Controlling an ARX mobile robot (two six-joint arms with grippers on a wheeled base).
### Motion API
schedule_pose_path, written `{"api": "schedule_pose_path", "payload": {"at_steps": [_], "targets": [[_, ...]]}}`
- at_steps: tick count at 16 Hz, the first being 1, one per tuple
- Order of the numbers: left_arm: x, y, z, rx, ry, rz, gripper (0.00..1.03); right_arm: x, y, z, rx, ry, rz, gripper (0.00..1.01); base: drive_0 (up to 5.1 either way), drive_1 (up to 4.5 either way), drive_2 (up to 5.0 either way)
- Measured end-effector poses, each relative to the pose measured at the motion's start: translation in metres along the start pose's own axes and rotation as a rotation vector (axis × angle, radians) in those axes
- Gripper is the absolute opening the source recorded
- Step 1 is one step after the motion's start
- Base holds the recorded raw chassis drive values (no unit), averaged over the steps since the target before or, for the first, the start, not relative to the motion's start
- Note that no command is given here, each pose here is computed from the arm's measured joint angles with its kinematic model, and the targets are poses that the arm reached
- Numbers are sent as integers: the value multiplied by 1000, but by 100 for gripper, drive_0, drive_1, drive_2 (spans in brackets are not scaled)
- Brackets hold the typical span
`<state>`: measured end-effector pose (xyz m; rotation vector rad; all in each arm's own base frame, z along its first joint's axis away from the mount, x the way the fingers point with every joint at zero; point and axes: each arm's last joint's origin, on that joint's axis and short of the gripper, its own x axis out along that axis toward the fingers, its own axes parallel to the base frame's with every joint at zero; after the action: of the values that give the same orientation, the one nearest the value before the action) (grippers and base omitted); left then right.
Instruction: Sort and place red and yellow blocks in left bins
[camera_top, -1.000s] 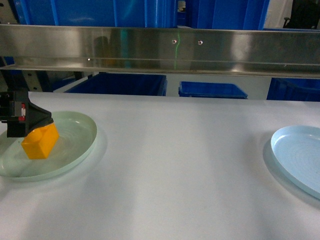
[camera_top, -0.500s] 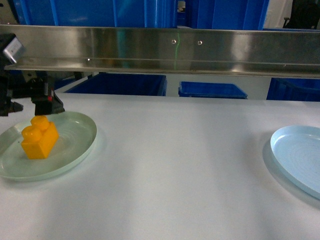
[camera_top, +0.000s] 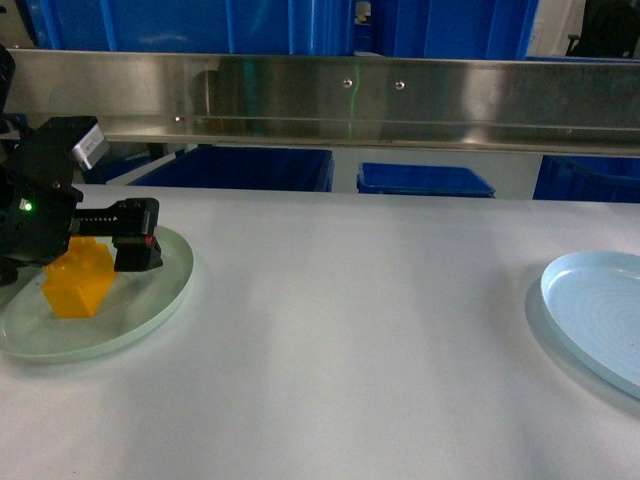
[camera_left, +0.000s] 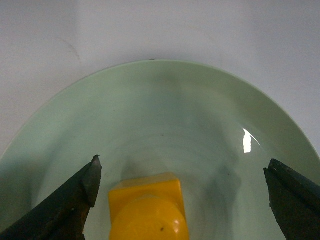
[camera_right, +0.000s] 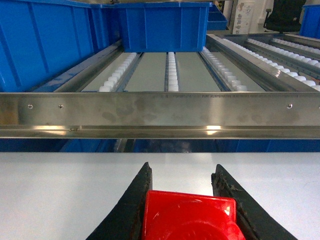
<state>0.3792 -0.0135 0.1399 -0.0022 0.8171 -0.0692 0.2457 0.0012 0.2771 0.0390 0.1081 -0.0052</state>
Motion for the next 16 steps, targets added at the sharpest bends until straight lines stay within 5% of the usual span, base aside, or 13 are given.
{"api": "schedule_pose_path", "payload": {"at_steps": [4,8,13,16], "targets": [[7,3,-10,-11,76,1,56,0,0,0,0,0,0,29,0,0,0],[9,8,-10,-22,79,7,29,0,0,0,0,0,0,29,0,0,0],[8,13,-4,-61,29,-22,27,0,0,0,0,0,0,29,0,0,0],[-23,17,15,-68,-197,-1,27,0,0,0,0,0,0,29,0,0,0]]}}
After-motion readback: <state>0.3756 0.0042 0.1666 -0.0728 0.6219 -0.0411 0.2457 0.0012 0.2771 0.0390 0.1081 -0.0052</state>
